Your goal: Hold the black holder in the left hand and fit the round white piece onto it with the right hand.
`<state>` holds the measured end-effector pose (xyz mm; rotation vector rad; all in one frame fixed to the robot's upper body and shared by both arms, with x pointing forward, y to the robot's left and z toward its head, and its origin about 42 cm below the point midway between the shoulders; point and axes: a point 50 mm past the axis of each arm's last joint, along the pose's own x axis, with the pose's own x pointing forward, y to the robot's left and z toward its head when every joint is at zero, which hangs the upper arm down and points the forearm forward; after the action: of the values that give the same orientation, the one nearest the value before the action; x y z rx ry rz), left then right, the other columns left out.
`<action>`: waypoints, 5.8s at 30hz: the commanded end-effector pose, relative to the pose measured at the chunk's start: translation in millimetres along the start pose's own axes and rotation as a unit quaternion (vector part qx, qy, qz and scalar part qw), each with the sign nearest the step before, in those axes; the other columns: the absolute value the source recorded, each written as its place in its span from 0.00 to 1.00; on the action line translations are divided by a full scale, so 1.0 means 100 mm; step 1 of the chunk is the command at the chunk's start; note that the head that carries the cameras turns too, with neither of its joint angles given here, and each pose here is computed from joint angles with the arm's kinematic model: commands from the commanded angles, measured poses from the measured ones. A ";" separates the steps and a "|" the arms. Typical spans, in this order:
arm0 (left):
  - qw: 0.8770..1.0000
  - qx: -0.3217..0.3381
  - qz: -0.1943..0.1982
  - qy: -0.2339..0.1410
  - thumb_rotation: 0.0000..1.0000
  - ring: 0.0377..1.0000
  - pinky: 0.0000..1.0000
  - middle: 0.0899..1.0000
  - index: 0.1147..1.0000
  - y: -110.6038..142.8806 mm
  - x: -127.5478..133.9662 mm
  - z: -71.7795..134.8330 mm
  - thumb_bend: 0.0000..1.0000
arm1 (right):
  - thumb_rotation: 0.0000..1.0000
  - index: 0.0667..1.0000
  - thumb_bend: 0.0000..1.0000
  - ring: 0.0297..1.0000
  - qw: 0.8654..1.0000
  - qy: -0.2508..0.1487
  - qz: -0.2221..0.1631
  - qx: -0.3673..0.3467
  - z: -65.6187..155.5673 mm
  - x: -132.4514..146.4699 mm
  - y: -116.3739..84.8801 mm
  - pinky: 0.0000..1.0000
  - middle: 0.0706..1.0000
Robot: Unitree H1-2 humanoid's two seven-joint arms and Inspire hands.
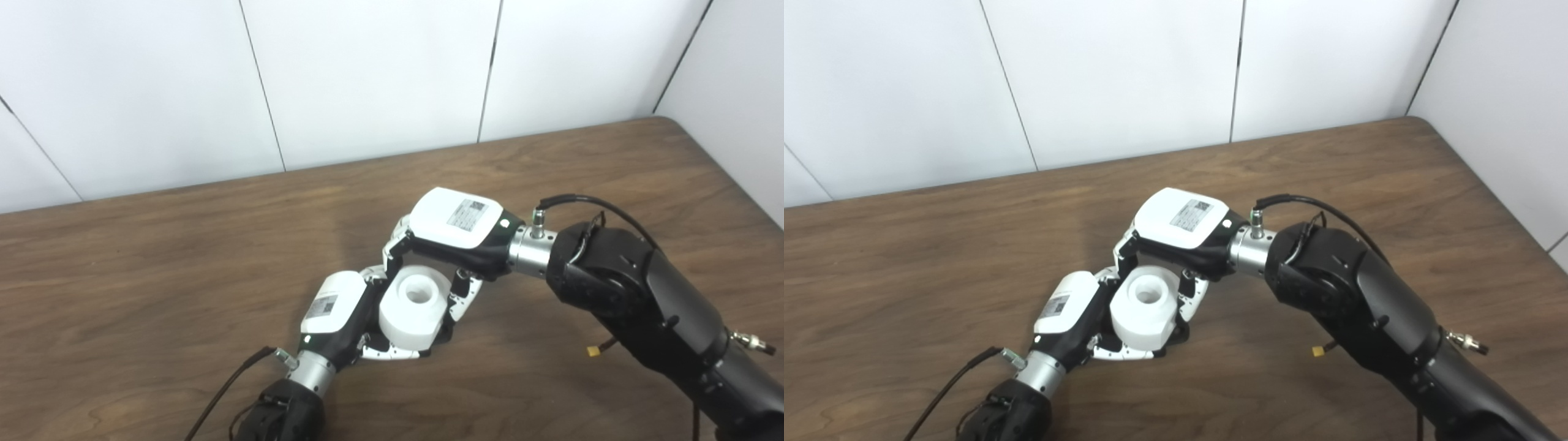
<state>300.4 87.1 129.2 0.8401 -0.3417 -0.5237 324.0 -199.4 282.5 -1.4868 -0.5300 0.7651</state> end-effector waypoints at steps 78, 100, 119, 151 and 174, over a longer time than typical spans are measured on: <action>1.000 0.008 0.000 -0.023 0.05 0.84 0.98 0.69 0.42 0.06 0.05 -0.06 0.52 | 0.13 0.44 0.52 0.68 0.979 -0.071 -0.087 -0.172 0.35 -0.22 -0.02 0.63 0.57; 1.000 -0.001 0.003 -0.021 0.05 0.84 0.99 0.69 0.42 0.05 0.06 -0.06 0.52 | 0.13 0.44 0.52 0.67 0.977 -0.055 -0.086 -0.185 0.32 -0.31 -0.23 0.60 0.58; 1.000 0.000 0.000 -0.027 0.06 0.84 0.98 0.70 0.42 0.06 0.04 0.08 0.52 | 0.13 0.44 0.52 0.69 0.994 -0.038 -0.072 -0.079 0.16 -0.29 0.23 0.58 0.59; 1.000 -0.006 0.000 -0.024 0.06 0.84 0.99 0.69 0.42 -0.02 0.03 0.05 0.52 | 0.13 0.44 0.52 0.69 0.990 -0.046 -0.086 -0.106 0.14 -0.20 0.11 0.58 0.59; 0.999 -0.008 0.001 -0.032 0.05 0.84 0.97 0.68 0.42 -0.09 0.06 0.11 0.52 | 0.15 0.45 0.52 0.70 0.993 -0.045 -0.058 -0.087 0.10 -0.18 0.16 0.56 0.63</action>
<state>297.8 84.5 125.4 0.8263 -0.3658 -0.5265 301.9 -205.6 269.0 -1.5511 -0.7722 0.6821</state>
